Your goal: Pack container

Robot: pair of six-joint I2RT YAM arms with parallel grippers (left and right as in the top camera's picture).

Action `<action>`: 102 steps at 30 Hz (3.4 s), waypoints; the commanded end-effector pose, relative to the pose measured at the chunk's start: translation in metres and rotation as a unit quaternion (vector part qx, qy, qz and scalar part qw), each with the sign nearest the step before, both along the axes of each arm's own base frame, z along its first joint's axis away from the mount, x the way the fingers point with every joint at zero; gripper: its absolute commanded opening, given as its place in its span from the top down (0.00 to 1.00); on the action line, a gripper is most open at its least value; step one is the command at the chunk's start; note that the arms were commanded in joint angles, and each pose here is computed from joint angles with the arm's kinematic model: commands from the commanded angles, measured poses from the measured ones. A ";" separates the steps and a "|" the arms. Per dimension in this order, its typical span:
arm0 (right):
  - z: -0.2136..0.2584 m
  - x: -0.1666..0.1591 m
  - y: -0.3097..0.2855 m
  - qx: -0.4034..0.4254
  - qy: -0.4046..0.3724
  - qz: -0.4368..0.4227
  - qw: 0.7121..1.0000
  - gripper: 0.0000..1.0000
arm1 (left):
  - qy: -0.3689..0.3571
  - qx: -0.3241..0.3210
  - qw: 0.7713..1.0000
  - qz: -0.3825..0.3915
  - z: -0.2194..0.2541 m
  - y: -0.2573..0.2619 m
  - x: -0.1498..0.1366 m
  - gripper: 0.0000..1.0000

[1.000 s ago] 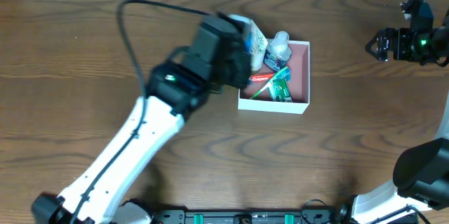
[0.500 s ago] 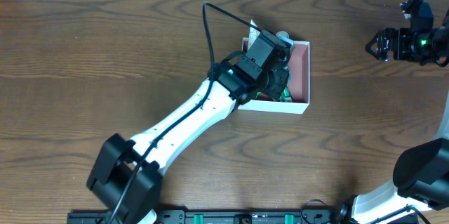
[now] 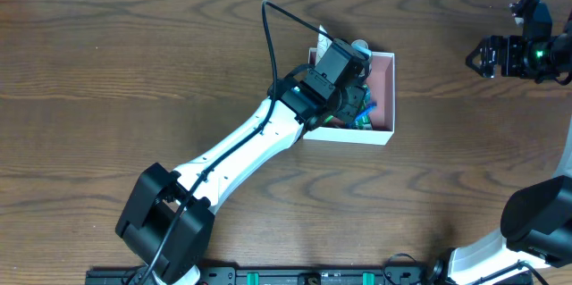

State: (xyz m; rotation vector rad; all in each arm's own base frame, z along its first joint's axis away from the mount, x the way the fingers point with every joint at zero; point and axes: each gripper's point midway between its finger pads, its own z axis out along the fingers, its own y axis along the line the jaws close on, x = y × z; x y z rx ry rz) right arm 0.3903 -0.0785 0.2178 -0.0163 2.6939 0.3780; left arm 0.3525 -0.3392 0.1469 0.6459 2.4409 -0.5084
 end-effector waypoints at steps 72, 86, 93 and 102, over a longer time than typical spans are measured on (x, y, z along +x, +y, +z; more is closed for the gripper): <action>0.001 0.001 0.005 0.007 -0.001 0.001 1.000 0.01 | -0.301 -0.106 0.940 0.119 0.038 0.252 -0.136 0.02; 0.001 0.001 0.005 0.007 -0.001 0.001 1.000 0.01 | -0.351 -0.114 0.918 0.142 0.034 0.262 -0.120 0.02; 0.001 0.001 0.005 0.007 -0.001 0.001 1.000 0.01 | -0.367 -0.119 0.911 0.149 0.023 0.266 -0.124 0.02; 0.001 0.001 0.005 0.007 -0.001 0.001 1.000 0.01 | -0.372 -0.108 0.905 0.177 0.008 0.280 -0.120 0.02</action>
